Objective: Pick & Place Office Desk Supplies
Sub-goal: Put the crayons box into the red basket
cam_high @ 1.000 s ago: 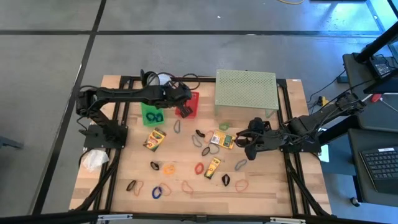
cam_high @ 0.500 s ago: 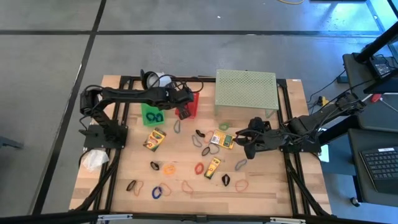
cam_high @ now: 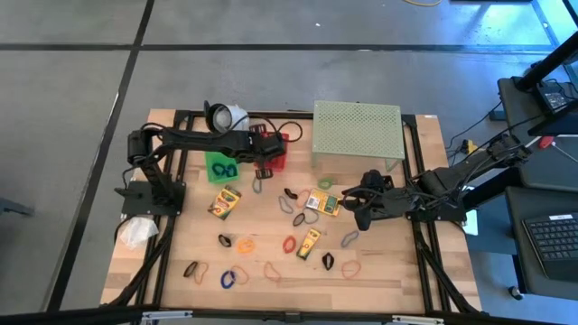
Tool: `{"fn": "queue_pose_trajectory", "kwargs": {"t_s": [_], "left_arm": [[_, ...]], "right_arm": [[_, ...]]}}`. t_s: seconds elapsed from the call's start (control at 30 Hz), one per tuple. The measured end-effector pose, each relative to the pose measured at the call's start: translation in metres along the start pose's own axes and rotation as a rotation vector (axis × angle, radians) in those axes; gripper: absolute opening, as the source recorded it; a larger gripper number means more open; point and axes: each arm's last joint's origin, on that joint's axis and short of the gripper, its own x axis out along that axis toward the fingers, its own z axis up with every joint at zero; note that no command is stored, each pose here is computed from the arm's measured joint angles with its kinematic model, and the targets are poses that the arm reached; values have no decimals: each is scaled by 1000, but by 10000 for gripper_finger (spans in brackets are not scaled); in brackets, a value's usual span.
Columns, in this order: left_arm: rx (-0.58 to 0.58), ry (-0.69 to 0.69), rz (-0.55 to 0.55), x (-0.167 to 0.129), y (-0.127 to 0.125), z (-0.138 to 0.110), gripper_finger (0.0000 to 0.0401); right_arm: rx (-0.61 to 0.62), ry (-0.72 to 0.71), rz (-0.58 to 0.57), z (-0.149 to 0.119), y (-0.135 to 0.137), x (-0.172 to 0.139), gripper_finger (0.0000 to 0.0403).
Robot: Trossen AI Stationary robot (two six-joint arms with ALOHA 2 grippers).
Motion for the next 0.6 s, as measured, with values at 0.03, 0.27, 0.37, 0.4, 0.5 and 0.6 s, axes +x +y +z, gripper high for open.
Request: {"fn": "queue_pose_trajectory", "kwargs": {"t_s": [0.03, 0.27, 0.37, 0.4, 0.5, 0.6], "left_arm": [[4, 2, 10, 2, -1, 1, 2], [69, 21, 25, 5, -8, 1, 2], [57, 13, 8, 4, -10, 2, 3], [49, 12, 7, 4, -11, 2, 6], [52, 15, -7, 2, -13, 1, 27], [57, 15, -33, 1, -16, 1, 61]], "right_arm": [[0, 0, 0, 0, 0, 0, 184], [-1, 0, 1, 0, 0, 0, 184], [1, -1, 3, 0, 0, 0, 184], [0, -1, 2, 0, 0, 0, 184], [1, -1, 2, 0, 0, 0, 184], [1, -1, 2, 0, 0, 0, 184]]}}
